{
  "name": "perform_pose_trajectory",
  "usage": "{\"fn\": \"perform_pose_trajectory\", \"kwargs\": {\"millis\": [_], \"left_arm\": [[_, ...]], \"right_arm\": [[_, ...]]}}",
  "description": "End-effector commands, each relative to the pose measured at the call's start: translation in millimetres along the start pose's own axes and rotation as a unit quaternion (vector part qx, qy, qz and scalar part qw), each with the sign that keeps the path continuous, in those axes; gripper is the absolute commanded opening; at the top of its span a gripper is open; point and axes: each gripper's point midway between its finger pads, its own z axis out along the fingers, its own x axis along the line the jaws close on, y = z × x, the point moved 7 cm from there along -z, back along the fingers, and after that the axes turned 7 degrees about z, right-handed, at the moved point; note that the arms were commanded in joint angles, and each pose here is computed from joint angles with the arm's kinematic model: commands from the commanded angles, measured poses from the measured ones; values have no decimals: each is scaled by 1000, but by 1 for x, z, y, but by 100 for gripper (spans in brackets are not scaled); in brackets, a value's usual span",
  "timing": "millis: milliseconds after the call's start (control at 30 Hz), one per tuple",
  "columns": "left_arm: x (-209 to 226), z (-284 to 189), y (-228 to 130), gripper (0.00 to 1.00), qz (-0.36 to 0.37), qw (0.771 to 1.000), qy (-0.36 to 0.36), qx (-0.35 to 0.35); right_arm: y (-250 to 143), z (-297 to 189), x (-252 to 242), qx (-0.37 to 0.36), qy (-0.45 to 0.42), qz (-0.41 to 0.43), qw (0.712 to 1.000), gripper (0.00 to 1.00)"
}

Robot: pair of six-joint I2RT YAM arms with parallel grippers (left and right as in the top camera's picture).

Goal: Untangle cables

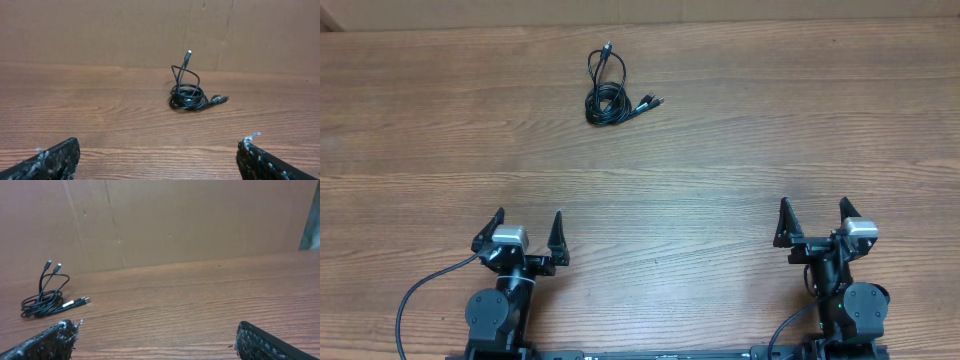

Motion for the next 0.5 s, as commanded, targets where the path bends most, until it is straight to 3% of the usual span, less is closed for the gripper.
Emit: {"fn": "perform_pose_trajectory", "kwargs": {"millis": [0, 467], "left_arm": [[1, 0, 0, 99, 11, 1000, 5, -2], [1, 0, 0, 100, 11, 1000, 5, -2]], "right_arm": [[-2, 0, -2, -2, -7, -2, 1000, 100], [-2, 0, -2, -2, -7, -2, 1000, 100]]}}
